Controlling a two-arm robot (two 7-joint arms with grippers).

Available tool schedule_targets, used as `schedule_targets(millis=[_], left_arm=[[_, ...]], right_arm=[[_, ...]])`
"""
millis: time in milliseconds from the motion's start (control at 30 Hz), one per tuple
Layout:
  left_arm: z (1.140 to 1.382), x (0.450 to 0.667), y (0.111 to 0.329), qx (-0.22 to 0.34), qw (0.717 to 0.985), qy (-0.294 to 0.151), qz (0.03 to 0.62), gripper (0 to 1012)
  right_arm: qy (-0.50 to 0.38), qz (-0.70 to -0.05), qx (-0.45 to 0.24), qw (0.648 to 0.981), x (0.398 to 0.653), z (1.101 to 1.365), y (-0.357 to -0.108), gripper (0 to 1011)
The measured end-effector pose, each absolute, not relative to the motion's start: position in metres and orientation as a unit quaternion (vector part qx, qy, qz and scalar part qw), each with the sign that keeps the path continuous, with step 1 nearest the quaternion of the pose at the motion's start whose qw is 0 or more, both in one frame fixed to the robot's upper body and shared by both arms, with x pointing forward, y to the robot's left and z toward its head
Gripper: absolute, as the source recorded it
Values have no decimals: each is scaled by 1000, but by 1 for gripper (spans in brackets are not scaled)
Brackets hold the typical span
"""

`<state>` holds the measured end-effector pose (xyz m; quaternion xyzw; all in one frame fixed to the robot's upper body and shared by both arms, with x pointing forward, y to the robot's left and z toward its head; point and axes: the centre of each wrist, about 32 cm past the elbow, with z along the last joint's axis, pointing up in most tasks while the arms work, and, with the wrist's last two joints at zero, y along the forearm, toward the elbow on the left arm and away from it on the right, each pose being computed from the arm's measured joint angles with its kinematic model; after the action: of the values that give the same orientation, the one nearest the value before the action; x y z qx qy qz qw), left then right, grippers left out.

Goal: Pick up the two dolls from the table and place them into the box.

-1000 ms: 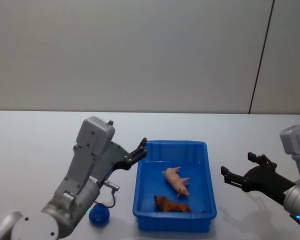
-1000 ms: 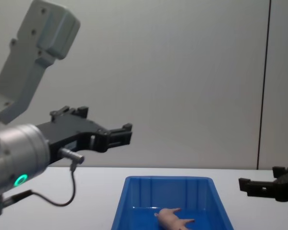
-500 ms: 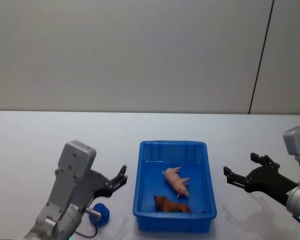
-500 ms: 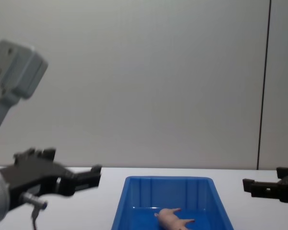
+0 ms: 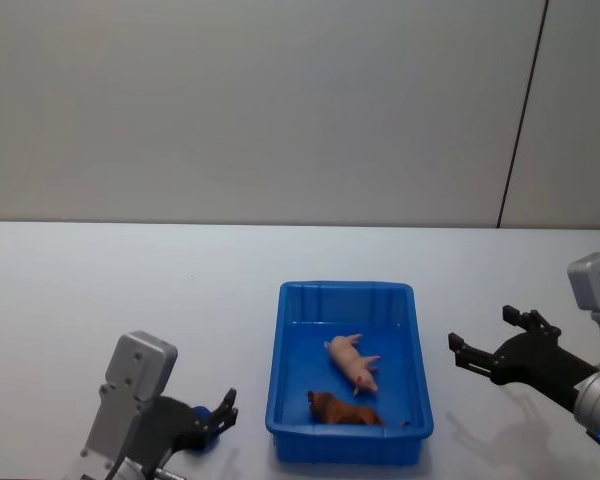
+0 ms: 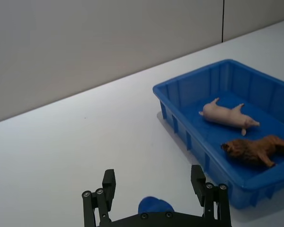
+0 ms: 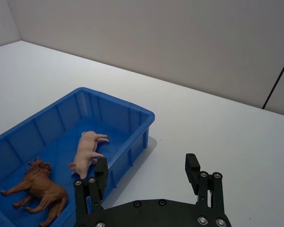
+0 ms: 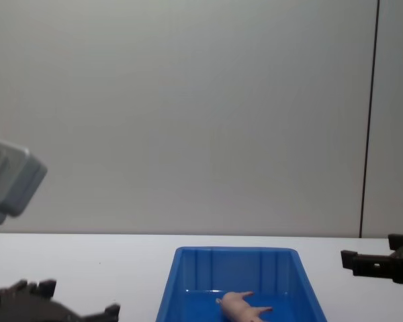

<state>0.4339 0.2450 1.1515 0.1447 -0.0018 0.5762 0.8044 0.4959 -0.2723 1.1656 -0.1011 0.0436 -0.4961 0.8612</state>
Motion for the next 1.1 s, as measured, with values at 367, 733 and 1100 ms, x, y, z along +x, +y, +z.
schedule_targets(millis=[367, 733, 1100], left_arm=[[1134, 438, 252, 167, 807, 20, 566, 1004], [1126, 443, 256, 192, 809, 30, 555, 930], [1121, 445, 258, 212, 810, 41, 546, 621]], right_arm=[[44, -496, -101, 861, 496, 1165, -273, 1001], [43, -496, -101, 861, 496, 1165, -273, 1001], [44, -496, -102, 861, 496, 1165, -273, 1001]])
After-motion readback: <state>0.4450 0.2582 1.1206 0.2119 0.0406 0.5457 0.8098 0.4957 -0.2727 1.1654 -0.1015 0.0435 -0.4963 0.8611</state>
